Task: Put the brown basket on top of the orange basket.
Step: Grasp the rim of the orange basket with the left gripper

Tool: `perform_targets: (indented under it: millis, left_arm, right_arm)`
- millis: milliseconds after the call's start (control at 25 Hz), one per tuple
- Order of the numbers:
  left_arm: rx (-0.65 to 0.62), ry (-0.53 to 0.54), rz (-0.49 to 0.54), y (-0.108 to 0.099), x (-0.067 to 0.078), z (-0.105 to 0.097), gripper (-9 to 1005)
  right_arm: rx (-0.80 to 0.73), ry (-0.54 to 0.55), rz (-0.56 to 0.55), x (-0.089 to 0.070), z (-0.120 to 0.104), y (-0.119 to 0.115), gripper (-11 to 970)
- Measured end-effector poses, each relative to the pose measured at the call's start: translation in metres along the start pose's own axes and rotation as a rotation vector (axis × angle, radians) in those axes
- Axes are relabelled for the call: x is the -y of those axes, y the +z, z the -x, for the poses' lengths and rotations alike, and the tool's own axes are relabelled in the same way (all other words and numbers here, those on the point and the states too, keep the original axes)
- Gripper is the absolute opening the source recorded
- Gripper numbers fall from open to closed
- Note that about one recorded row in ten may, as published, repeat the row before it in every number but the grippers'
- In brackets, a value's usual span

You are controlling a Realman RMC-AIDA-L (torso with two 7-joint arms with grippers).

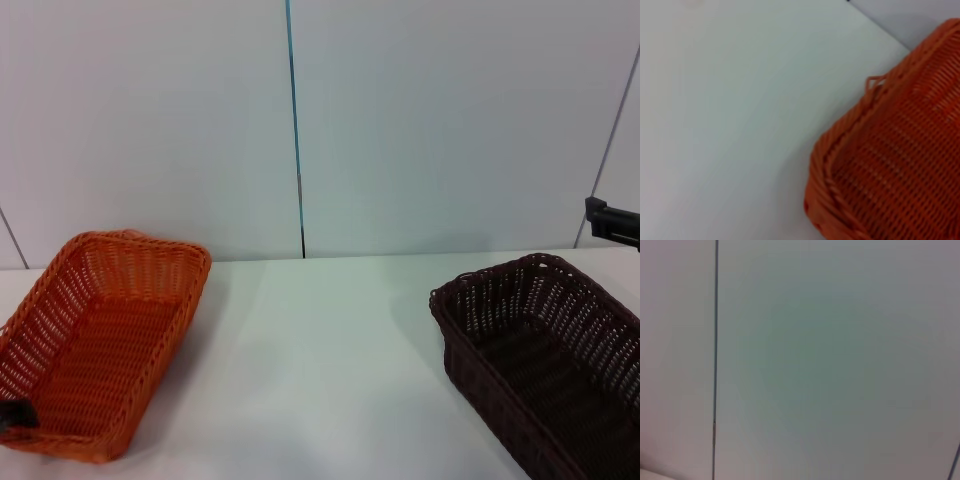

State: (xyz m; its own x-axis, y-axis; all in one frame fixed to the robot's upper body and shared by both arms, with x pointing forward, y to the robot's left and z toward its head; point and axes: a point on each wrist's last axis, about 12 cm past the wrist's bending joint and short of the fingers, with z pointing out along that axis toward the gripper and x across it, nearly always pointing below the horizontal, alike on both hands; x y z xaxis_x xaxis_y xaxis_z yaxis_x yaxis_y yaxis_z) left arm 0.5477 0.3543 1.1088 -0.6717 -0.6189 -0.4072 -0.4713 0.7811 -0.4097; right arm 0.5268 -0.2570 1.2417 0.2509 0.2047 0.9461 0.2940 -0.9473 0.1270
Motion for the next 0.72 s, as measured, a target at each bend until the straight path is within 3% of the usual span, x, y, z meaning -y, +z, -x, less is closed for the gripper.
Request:
perform_targets:
  millis: [160, 480, 720]
  left_arm:
    - [-0.009, -0.006, -0.002, 0.012, 0.000, 0.000, 798]
    - [-0.043, 0.009, -0.007, 0.036, 0.012, 0.002, 788]
    - [-0.033, -0.030, -0.005, 0.037, 0.006, 0.008, 759]
  right_arm:
    - [-0.012, -0.004, -0.001, 0.000, -0.004, 0.001, 917]
    - [-0.022, -0.015, 0.000, 0.000, -0.008, 0.005, 917]
    - [-0.018, -0.011, 0.002, -0.002, -0.008, 0.009, 917]
